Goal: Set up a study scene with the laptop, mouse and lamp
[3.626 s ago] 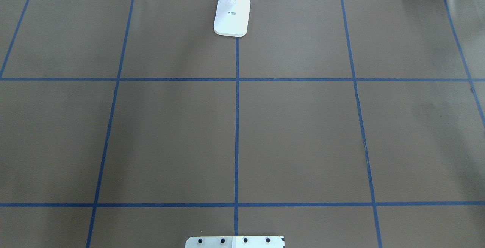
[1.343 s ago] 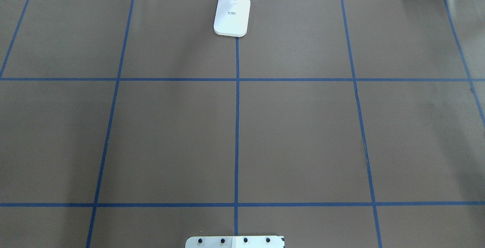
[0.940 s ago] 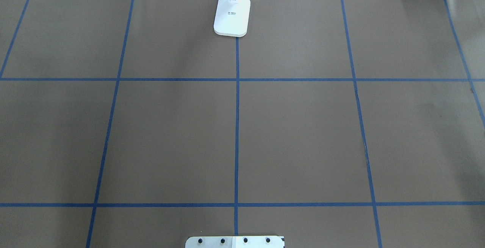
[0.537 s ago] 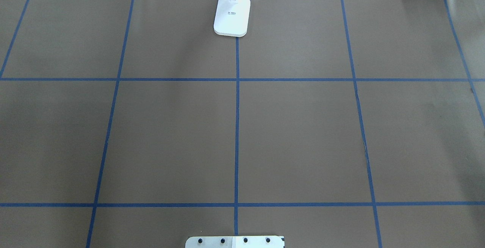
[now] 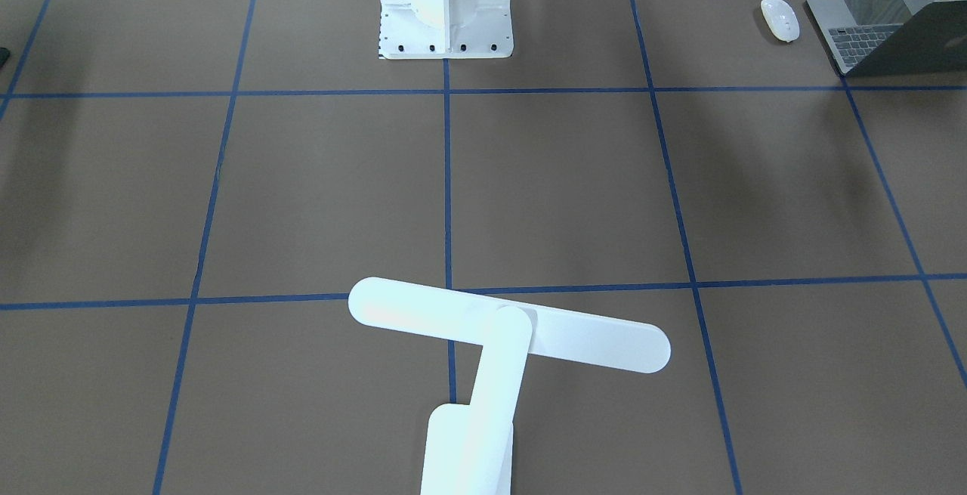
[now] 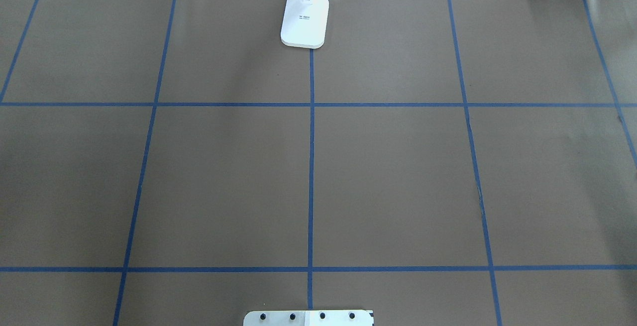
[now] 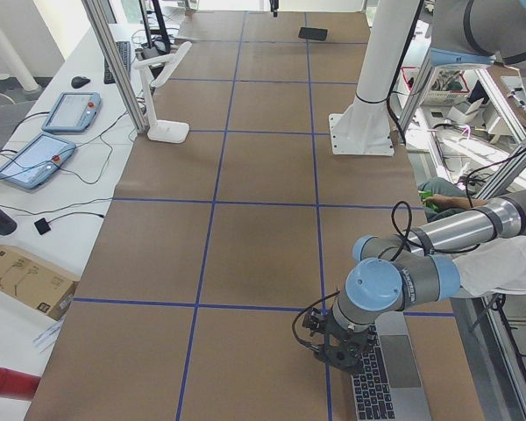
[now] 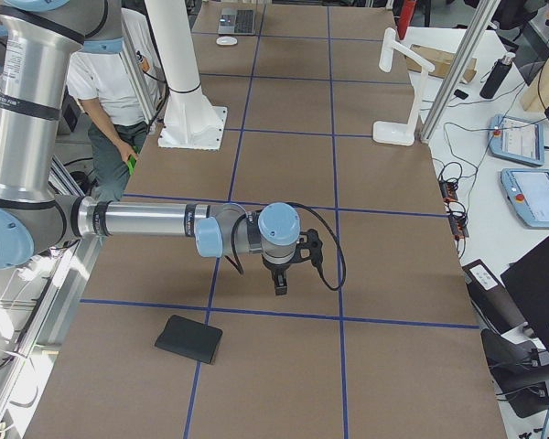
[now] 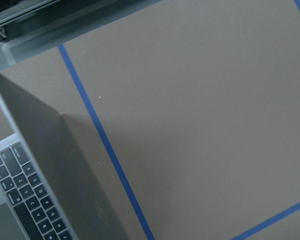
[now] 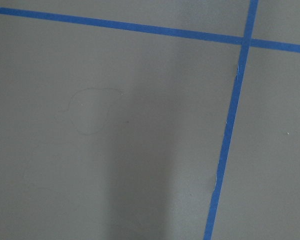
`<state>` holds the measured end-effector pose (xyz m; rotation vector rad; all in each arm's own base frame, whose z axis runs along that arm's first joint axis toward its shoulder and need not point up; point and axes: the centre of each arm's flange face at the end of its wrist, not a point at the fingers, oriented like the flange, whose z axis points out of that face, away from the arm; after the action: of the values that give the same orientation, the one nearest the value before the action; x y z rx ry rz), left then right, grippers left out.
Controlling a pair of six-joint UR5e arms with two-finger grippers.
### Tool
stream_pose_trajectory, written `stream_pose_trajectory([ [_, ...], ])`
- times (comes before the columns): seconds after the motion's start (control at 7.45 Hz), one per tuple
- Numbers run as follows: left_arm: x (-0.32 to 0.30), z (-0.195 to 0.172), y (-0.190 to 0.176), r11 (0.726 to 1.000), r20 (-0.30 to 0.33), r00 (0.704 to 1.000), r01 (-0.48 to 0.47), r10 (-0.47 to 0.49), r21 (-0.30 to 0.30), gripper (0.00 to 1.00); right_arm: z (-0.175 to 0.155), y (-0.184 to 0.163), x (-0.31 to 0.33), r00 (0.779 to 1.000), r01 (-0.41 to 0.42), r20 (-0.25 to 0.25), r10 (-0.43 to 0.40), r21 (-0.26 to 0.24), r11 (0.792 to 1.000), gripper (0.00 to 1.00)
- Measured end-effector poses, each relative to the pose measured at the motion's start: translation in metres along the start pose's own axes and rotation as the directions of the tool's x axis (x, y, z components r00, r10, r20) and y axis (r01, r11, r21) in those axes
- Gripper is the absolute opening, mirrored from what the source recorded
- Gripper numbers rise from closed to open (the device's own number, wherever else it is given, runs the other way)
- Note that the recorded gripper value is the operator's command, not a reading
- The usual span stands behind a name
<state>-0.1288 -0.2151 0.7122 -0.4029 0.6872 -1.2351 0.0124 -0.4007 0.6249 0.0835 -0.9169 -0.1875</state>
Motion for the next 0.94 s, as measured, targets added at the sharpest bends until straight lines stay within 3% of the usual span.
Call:
stream_pose_trajectory([
  [0.4,-0.009,0.007,0.0,0.997,0.031,0.996,0.079,-0.078,-0.019,0.85,0.0,0.0,-0.001,1.0,0.001,0.002,-0.001,0.002,1.0,1.0],
  [0.94,-0.018,0.016,-0.002,0.991,0.067,0.991,0.122,-0.119,-0.046,0.79,-0.003,-0.002,-0.004,1.0,0.013,-0.001,-0.013,0.01,1.0,1.0],
])
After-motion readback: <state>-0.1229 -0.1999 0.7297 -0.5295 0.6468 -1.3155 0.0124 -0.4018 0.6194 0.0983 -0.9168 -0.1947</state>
